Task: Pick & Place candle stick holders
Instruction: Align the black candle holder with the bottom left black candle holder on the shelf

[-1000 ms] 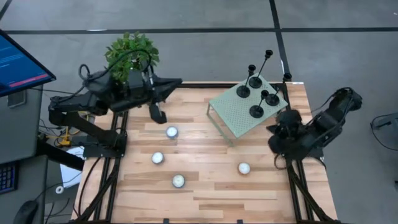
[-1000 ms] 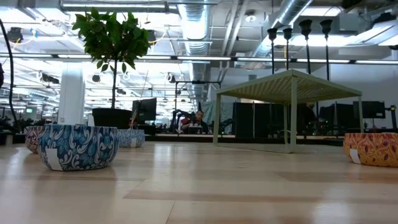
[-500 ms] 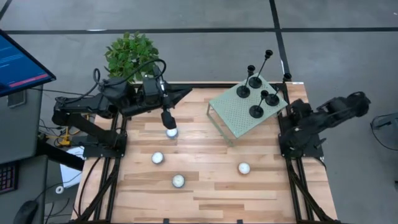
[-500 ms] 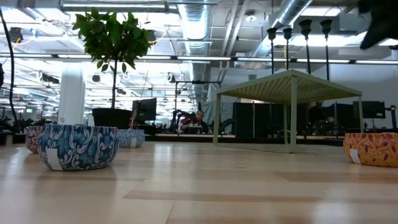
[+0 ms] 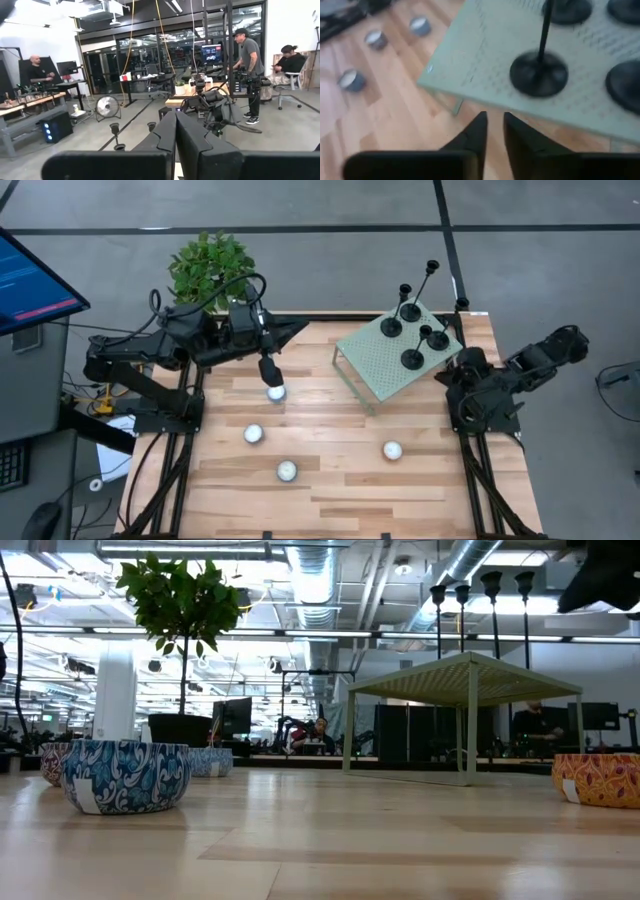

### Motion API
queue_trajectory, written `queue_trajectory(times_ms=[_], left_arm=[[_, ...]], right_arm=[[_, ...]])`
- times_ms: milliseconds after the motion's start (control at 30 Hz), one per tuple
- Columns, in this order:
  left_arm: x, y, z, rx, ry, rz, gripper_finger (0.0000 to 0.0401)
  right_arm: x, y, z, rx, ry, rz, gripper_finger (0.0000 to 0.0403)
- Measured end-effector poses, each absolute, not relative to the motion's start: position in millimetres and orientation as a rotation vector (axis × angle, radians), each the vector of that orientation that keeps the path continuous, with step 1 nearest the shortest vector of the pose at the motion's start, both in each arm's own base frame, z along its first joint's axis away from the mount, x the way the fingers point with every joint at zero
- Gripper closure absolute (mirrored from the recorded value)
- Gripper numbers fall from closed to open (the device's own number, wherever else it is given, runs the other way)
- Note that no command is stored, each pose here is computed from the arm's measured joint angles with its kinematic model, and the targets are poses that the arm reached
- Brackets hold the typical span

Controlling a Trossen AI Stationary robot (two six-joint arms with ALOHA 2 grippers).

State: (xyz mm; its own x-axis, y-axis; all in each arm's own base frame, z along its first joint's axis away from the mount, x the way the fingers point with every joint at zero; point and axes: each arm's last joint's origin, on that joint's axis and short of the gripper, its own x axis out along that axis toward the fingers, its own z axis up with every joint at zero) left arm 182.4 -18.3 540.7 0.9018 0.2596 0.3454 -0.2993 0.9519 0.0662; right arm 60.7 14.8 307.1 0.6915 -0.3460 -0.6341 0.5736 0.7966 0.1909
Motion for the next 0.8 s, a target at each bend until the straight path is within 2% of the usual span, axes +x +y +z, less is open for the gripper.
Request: queue_trajectory(times_ms=[167,300,433,800], left_arm=[[182,-19,541,0.113,-0.341,0.283,0.0393],[182,-19,541,0.113,-0.341,0.283,0.0395],[183,-19,541,0.113,-0.341,0.283,0.0392],[188,-20,539,0.116,-0.33,0.282,0.0391]], right_arm=[[61,15,299,0.337,0.533,-0.607,0.0269],[64,17,278,0.311,0.528,-0.657,0.0228],[67,16,265,0.304,0.481,-0.719,0.0208],[83,18,275,0.267,0.301,-0.791,0.0195]])
